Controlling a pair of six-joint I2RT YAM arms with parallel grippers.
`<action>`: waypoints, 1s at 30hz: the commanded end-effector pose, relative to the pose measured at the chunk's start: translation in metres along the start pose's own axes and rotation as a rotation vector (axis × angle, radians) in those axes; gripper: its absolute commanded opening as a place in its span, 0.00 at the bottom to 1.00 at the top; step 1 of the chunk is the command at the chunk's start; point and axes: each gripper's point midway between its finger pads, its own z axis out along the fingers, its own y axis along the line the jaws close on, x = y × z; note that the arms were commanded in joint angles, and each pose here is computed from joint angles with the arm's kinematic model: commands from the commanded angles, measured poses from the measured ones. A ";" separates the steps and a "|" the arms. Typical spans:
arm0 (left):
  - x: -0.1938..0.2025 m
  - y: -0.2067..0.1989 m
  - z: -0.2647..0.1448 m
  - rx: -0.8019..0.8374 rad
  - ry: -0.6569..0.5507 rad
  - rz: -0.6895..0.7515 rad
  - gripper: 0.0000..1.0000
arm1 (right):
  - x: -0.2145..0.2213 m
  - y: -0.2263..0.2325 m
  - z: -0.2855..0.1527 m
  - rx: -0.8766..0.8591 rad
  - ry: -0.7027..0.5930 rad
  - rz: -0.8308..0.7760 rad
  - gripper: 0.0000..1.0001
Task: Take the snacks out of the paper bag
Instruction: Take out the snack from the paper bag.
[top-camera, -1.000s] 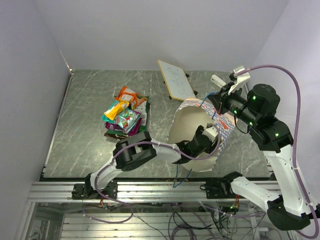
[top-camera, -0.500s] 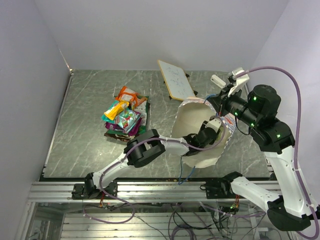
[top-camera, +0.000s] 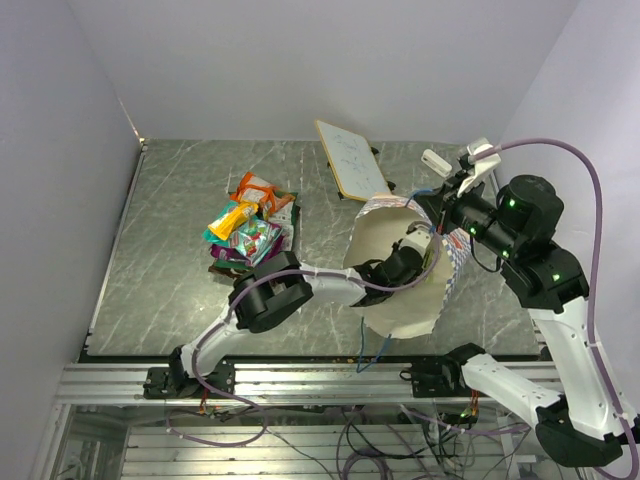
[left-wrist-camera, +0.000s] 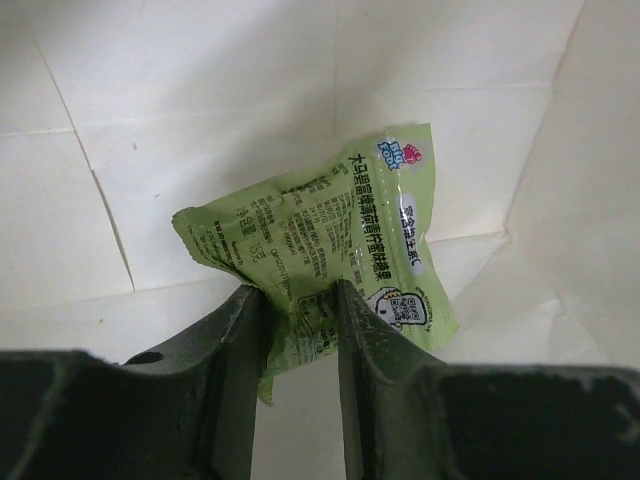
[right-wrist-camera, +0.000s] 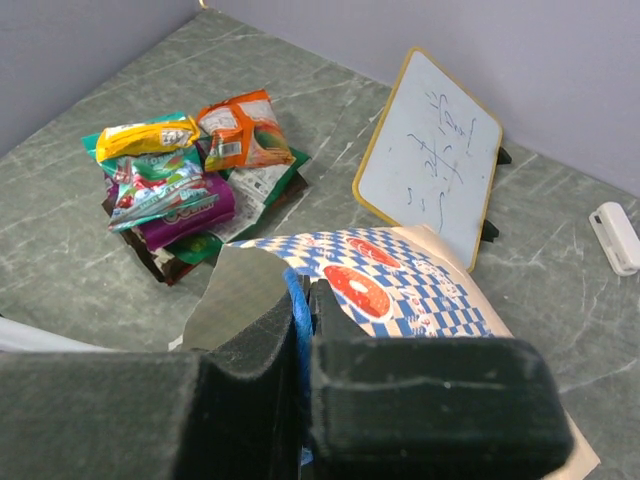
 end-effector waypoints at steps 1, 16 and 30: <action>-0.038 -0.016 -0.024 0.092 -0.019 -0.070 0.07 | -0.007 0.000 -0.002 0.002 -0.052 -0.019 0.00; -0.052 -0.028 -0.158 0.448 0.142 0.077 0.07 | -0.006 -0.017 0.000 0.088 -0.122 -0.073 0.00; -0.103 0.052 -0.279 0.503 0.202 0.134 0.07 | 0.000 -0.029 0.000 0.151 -0.123 -0.121 0.00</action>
